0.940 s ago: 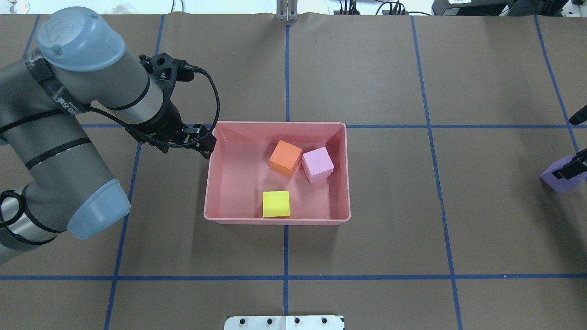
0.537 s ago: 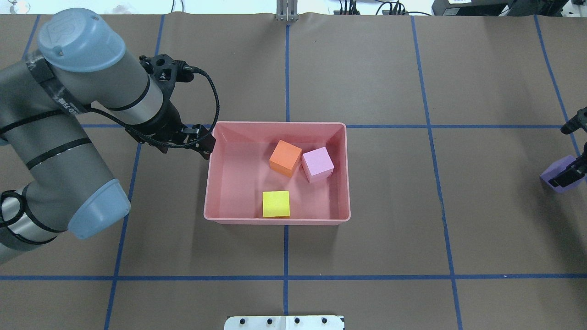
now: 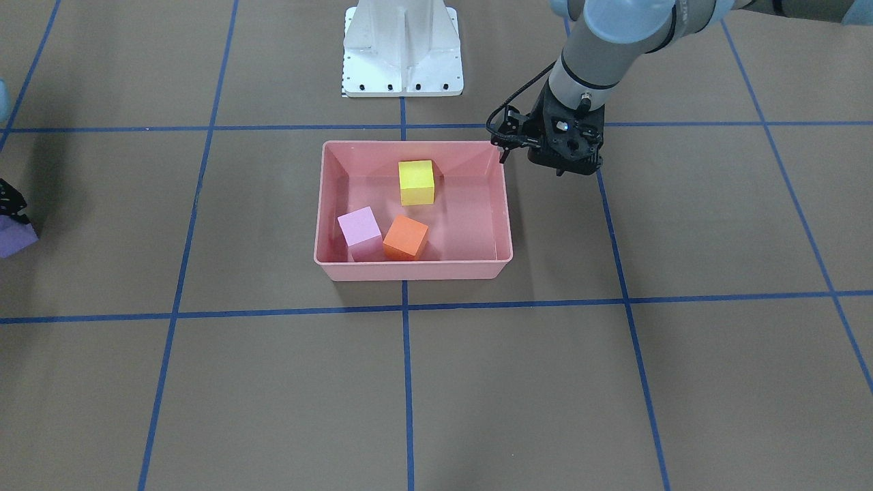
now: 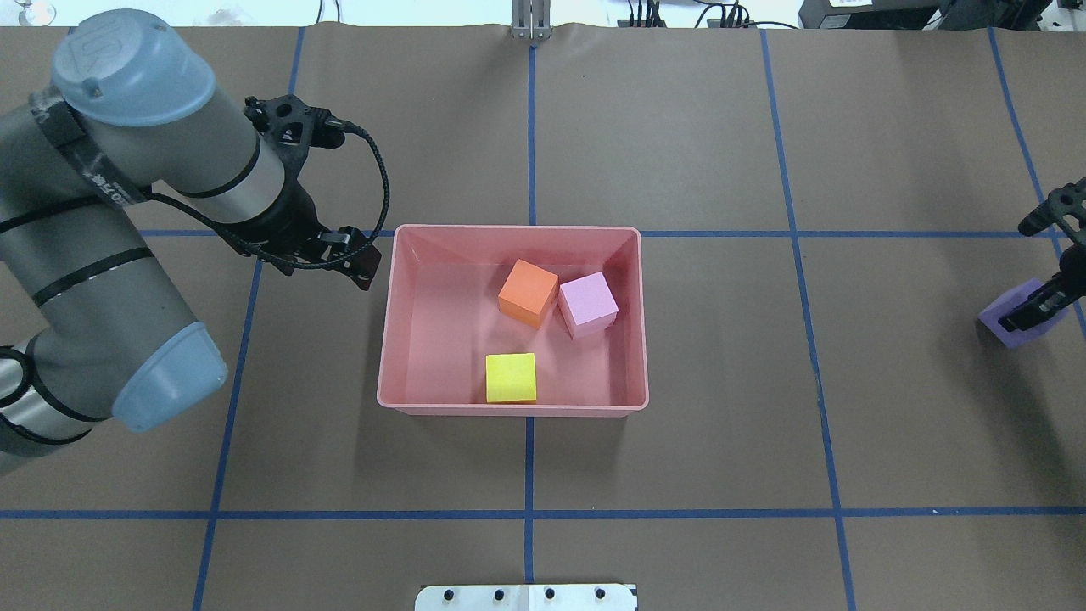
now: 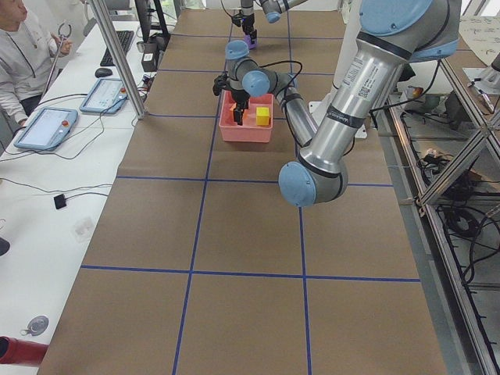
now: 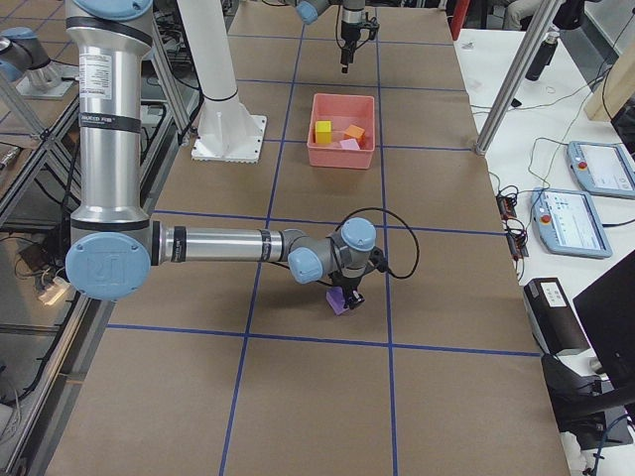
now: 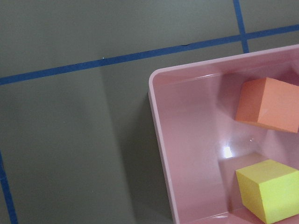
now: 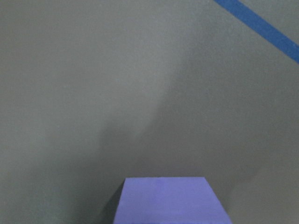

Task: Place blocks into pink bin with both arms
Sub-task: 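Grasp the purple cube with the right gripper while the left gripper withdraws, then carry the purple cube into the pink bin and release it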

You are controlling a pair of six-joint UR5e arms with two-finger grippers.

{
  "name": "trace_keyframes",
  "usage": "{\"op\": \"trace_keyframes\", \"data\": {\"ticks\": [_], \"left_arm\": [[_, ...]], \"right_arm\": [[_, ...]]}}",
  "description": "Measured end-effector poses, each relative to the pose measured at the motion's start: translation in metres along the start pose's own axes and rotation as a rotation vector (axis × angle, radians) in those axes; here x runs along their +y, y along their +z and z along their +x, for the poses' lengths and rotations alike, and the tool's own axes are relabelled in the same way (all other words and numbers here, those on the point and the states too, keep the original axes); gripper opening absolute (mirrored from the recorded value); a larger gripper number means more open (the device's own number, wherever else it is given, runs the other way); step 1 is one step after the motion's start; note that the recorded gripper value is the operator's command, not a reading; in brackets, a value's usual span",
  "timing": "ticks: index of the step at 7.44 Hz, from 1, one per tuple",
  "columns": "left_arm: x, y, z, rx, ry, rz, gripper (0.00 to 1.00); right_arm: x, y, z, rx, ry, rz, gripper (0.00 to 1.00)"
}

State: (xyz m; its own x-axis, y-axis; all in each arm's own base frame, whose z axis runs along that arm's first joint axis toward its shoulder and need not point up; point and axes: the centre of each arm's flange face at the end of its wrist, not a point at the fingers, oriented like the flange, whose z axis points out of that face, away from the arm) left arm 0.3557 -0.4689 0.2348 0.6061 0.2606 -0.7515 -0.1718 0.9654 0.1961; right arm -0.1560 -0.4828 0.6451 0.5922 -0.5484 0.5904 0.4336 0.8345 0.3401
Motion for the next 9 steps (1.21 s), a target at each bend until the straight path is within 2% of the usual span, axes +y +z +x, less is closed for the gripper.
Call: {"op": "trace_keyframes", "data": {"ticks": [1,3,5,6,8,9], "left_arm": [[-0.002,-0.005,-0.04,-0.023,0.04,-0.003,1.0],[0.001,-0.018,-0.143,-0.084,0.131,-0.009,1.0],[0.01,-0.033,-0.237,-0.143,0.2,-0.019,1.0],[0.02,-0.04,-0.283,-0.17,0.178,-0.026,1.0],[0.061,-0.034,-0.392,-0.218,0.03,-0.066,1.0],[0.073,-0.035,-0.427,-0.225,-0.016,-0.056,1.0]], "right_arm": [[-0.033,-0.017,-0.014,-0.006,0.038,0.013,0.0],[-0.099,-0.074,-0.065,-0.042,0.177,0.055,0.0],[-0.157,-0.126,-0.154,-0.101,0.328,0.088,0.0],[-0.187,-0.143,-0.208,-0.14,0.411,0.099,0.0],[-0.233,-0.169,-0.307,-0.221,0.55,0.109,0.0],[-0.249,-0.171,-0.357,-0.24,0.591,0.112,0.0]]}}
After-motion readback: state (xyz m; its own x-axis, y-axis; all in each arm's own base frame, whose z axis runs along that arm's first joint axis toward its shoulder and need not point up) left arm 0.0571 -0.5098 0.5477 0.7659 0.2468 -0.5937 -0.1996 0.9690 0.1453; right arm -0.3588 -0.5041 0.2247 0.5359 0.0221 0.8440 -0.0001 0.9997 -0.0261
